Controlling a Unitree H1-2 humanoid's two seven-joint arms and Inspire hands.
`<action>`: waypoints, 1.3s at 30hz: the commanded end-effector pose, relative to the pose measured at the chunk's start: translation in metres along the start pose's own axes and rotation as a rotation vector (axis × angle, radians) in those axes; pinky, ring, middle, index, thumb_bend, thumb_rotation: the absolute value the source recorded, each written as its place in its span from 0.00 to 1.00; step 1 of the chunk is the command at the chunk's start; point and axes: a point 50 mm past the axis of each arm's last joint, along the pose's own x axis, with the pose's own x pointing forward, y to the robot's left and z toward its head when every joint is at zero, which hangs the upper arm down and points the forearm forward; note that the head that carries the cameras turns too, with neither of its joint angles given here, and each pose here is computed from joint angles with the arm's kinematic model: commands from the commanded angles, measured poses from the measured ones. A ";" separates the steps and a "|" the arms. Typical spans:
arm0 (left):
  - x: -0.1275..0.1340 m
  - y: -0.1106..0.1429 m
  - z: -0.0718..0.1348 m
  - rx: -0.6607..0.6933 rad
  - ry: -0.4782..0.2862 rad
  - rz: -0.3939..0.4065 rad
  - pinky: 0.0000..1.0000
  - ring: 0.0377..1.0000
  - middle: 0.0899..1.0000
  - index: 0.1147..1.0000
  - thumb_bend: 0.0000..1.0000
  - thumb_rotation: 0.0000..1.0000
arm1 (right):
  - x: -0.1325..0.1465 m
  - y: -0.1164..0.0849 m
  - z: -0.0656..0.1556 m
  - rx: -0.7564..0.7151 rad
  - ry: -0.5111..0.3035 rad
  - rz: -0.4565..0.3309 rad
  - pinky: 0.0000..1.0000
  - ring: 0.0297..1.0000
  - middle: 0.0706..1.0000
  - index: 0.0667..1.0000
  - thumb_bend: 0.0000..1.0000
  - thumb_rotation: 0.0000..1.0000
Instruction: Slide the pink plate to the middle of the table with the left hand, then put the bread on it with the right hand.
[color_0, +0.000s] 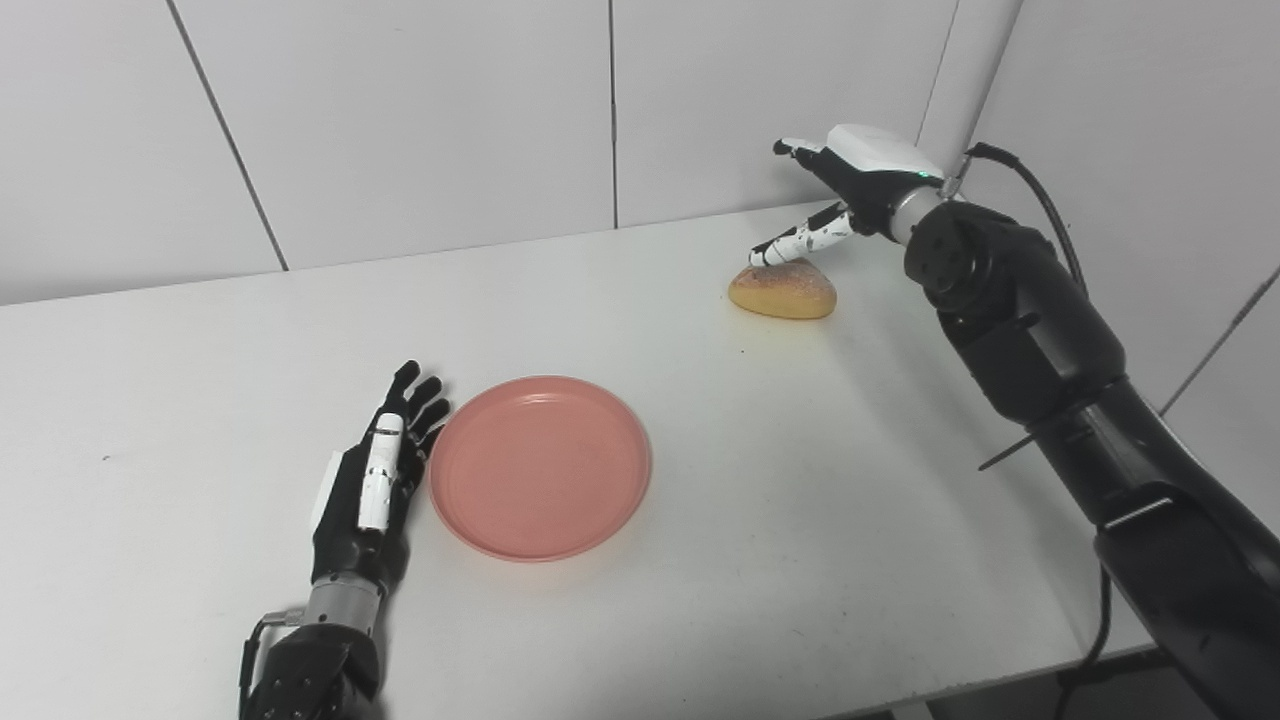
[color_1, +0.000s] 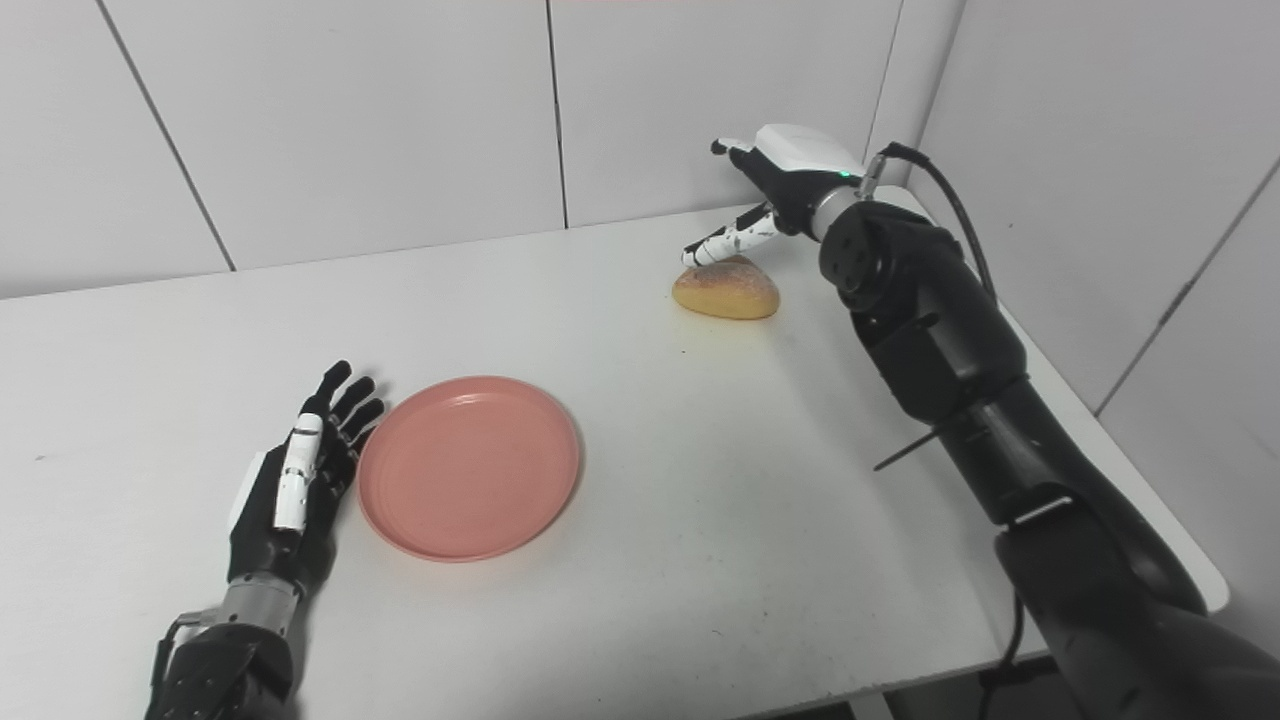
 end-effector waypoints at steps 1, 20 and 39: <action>-0.001 0.002 0.006 0.022 -0.032 0.005 0.90 0.91 0.92 0.92 0.39 1.00 | 0.002 -0.036 0.008 -0.026 0.001 -0.091 0.80 0.90 0.95 0.92 1.00 0.50; -0.003 -0.002 0.009 0.042 -0.030 0.007 0.88 0.90 0.92 0.92 0.36 1.00 | 0.023 0.003 0.002 0.056 0.052 -0.025 0.77 0.87 0.91 0.94 1.00 0.45; -0.006 -0.001 0.005 0.054 -0.026 0.004 0.88 0.90 0.92 0.92 0.37 1.00 | 0.033 0.033 -0.006 0.098 0.038 -0.028 0.82 0.92 0.95 0.93 1.00 0.49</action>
